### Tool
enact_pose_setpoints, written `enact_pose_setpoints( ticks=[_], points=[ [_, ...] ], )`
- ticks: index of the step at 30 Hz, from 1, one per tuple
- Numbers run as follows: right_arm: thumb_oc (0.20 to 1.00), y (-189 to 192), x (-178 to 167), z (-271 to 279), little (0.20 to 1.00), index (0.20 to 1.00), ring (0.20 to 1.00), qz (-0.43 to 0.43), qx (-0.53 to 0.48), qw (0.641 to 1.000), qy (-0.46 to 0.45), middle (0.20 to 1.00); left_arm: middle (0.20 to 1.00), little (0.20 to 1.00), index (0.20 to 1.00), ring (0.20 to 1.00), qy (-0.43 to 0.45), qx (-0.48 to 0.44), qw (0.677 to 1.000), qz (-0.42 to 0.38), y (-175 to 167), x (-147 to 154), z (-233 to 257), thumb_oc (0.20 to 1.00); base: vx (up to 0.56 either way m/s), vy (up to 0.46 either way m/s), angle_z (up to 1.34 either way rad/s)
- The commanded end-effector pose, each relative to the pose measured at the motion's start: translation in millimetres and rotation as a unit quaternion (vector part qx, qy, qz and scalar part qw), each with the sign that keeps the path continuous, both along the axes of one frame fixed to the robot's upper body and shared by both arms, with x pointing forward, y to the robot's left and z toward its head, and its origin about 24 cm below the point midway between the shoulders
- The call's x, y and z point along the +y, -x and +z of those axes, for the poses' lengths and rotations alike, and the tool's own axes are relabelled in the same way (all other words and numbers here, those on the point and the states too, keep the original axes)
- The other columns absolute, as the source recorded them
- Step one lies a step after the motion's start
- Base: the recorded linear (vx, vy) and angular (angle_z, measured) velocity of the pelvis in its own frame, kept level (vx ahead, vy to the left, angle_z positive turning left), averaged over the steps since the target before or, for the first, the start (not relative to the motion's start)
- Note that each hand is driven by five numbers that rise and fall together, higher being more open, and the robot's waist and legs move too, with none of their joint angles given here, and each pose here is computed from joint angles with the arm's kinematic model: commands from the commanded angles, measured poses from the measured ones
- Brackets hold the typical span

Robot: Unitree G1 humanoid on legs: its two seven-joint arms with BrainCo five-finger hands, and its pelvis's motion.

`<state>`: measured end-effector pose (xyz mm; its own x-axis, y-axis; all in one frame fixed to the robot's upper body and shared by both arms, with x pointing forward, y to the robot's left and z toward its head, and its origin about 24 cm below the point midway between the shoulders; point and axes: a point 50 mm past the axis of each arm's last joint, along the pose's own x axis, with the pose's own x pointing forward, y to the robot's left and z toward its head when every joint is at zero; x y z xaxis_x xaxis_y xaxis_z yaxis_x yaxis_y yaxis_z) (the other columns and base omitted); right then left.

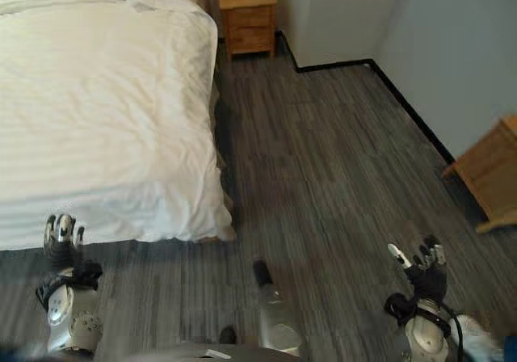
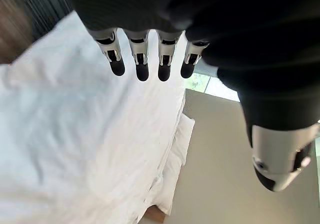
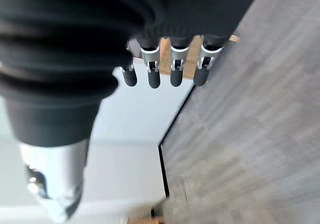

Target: Making the bed.

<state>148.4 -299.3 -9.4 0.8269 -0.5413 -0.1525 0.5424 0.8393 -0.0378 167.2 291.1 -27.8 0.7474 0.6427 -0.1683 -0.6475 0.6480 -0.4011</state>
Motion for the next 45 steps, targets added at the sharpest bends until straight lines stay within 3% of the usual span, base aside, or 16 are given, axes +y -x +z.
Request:
enact_pose_setpoints(
  ticks=[1, 12, 18, 24, 25, 32, 38, 45],
  points=[
    [1.000, -34.8, 5.1, 35.9, 1.000, 1.000, 1.000, 0.026, -0.104, 0.994, 0.023, 1.000, 1.000, 1.000, 1.000, 1.000, -0.116, -0.041, 0.992, 0.033, 9.7, 41.6, 45.2, 1.000, -0.31, -0.059, -0.71],
    [1.000, -49.2, 16.0, 47.9, 1.000, 1.000, 1.000, 0.047, -0.122, 0.990, 0.049, 1.000, 1.000, 1.000, 1.000, 1.000, -0.102, -0.052, 0.992, 0.048, 11.1, 38.1, 43.5, 1.000, -0.11, -0.151, -0.33],
    [1.000, -40.0, 3.9, 39.5, 1.000, 1.000, 1.000, 0.009, -0.111, 0.993, 0.035, 1.000, 1.000, 1.000, 1.000, 1.000, -0.108, -0.051, 0.993, 0.005, 8.6, 23.6, 43.2, 1.000, -0.02, -0.094, -0.10],
    [1.000, -46.2, 12.6, 42.5, 1.000, 1.000, 1.000, 0.026, -0.121, 0.992, 0.035, 1.000, 1.000, 1.000, 1.000, 1.000, -0.106, -0.040, 0.993, -0.010, 7.2, 19.0, 39.3, 1.000, -0.01, -0.020, 0.02],
    [1.000, -45.7, 19.9, 23.2, 1.000, 1.000, 1.000, 0.099, -0.048, 0.994, 0.011, 1.000, 1.000, 1.000, 1.000, 1.000, -0.267, 0.033, 0.932, -0.243, -35.2, -22.7, 53.9, 1.000, -0.04, 0.100, 0.12],
    [1.000, -49.9, 41.9, 18.5, 1.000, 1.000, 1.000, 0.156, -0.052, 0.986, -0.026, 1.000, 1.000, 1.000, 1.000, 1.000, -0.240, 0.059, 0.941, -0.231, -27.7, -13.3, 41.1, 1.000, -0.03, 0.097, 0.10],
    [1.000, -42.0, 33.0, 18.0, 1.000, 1.000, 1.000, 0.140, -0.049, 0.989, -0.023, 1.000, 1.000, 1.000, 1.000, 1.000, -0.242, 0.078, 0.943, -0.214, -24.4, -2.5, 37.6, 1.000, 0.02, -0.148, 0.07],
    [1.000, -63.6, 31.6, 42.8, 1.000, 1.000, 1.000, 0.128, -0.109, 0.986, -0.003, 1.000, 1.000, 1.000, 1.000, 1.000, -0.256, 0.058, 0.945, -0.194, -37.9, 2.4, 49.2, 1.000, 0.11, -0.395, -0.27]
  ],
)
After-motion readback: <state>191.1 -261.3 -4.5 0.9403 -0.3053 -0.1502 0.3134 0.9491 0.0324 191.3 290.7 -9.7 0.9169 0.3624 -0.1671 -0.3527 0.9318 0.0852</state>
